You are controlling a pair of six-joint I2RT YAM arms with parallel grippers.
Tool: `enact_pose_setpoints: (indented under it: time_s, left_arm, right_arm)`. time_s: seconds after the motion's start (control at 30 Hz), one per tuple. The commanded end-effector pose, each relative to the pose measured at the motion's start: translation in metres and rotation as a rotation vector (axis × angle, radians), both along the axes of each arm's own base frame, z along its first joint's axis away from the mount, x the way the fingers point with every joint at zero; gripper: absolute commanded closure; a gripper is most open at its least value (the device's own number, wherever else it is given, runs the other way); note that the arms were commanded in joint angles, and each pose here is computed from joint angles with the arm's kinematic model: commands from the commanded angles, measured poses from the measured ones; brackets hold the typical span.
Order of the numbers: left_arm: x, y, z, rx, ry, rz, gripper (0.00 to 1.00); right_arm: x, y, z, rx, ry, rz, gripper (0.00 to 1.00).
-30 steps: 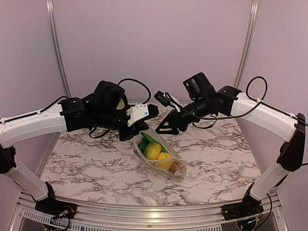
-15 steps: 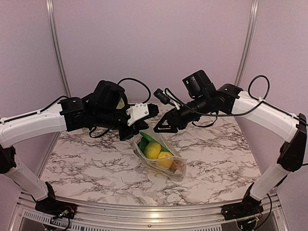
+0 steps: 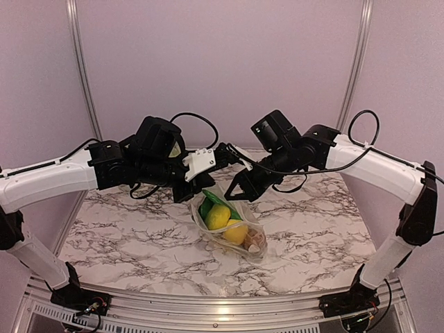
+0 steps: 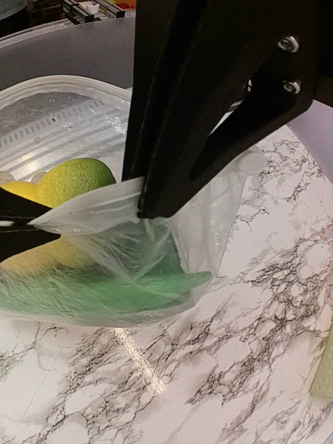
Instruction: Open the zip-top bag and remove the fake food
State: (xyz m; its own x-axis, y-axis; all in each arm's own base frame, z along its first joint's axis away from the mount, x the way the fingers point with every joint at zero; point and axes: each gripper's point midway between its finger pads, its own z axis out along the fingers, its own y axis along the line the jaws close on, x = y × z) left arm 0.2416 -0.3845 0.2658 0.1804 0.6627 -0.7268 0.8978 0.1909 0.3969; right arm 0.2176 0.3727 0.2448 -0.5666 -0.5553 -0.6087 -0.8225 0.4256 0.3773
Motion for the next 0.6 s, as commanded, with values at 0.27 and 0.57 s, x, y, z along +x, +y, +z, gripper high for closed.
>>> enact_pose_setpoints:
  time_s: [0.27, 0.57]
  left_arm:
    - [0.024, -0.002, 0.059, -0.254, -0.045, 0.174, 0.30]
    - [0.045, 0.023, 0.073, -0.399, 0.054, 0.397, 0.01]
  right_arm:
    - [0.059, -0.038, 0.061, 0.157, -0.060, -0.301, 1.00]
    - [0.083, -0.063, 0.092, 0.134, -0.180, -0.431, 1.00]
